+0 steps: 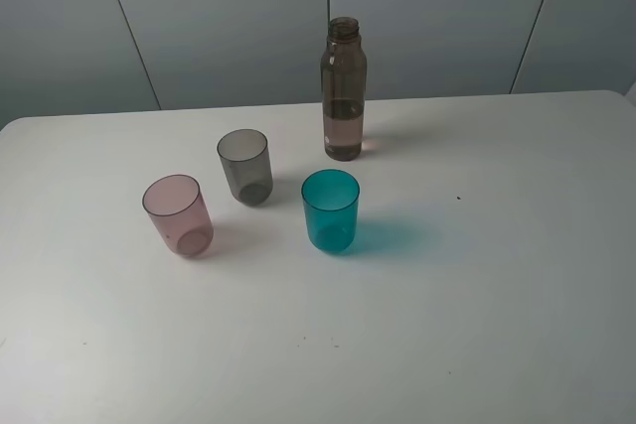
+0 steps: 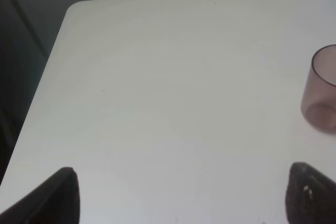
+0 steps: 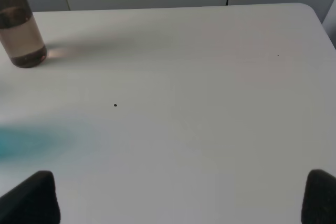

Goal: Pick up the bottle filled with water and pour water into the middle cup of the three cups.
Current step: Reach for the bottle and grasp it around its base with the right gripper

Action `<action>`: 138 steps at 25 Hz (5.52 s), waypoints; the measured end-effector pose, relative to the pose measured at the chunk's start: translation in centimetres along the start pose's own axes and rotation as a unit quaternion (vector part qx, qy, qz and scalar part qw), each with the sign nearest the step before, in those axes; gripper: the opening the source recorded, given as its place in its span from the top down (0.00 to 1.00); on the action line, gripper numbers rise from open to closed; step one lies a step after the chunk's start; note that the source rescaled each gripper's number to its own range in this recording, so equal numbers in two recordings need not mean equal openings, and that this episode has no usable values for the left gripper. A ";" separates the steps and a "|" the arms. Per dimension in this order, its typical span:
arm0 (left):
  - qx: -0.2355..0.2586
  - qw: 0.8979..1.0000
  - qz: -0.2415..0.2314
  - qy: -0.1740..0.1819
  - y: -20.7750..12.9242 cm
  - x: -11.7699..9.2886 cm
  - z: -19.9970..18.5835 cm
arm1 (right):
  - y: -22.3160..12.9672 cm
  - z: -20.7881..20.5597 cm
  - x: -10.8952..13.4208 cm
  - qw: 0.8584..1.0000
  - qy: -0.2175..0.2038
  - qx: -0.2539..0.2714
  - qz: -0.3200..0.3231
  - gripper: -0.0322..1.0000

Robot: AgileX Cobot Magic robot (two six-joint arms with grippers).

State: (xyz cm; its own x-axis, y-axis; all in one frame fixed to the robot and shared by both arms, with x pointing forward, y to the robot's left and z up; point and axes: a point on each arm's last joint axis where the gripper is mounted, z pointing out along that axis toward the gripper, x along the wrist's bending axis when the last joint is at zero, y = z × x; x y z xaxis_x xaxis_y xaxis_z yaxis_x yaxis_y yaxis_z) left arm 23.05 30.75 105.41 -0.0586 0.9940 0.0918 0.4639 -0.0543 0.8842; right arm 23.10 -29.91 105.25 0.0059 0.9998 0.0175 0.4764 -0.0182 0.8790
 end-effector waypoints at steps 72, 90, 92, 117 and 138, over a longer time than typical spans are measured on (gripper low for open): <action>0.000 1.000 0.002 0.000 0.0 0.0 0.0 | 3.7 34.1 13.1 0.967 0.206 -0.009 -0.153 0.00; 0.000 1.000 0.002 0.000 0.0 0.0 0.0 | 2.9 40.1 16.5 0.951 0.280 -0.062 -0.118 0.00; 0.000 1.000 0.002 0.000 0.0 0.0 0.0 | 2.5 40.6 16.6 0.951 0.280 -0.058 -0.117 0.00; 0.000 1.000 0.000 0.000 0.0 0.0 0.0 | 0.8 44.6 17.7 0.951 0.289 -0.060 -0.090 0.00; 0.000 1.000 0.000 0.000 0.0 0.0 0.0 | 1.9 45.3 18.3 0.947 0.296 -0.092 -0.085 0.00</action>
State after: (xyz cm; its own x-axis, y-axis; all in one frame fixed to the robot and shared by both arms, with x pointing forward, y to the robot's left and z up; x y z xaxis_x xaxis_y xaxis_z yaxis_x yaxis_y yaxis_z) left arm 23.05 30.75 105.41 -0.0586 0.9940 0.0918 0.4639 -0.0543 0.8842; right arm 63.94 -11.52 85.64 -0.5772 0.8123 0.0833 0.2637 0.0888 0.9605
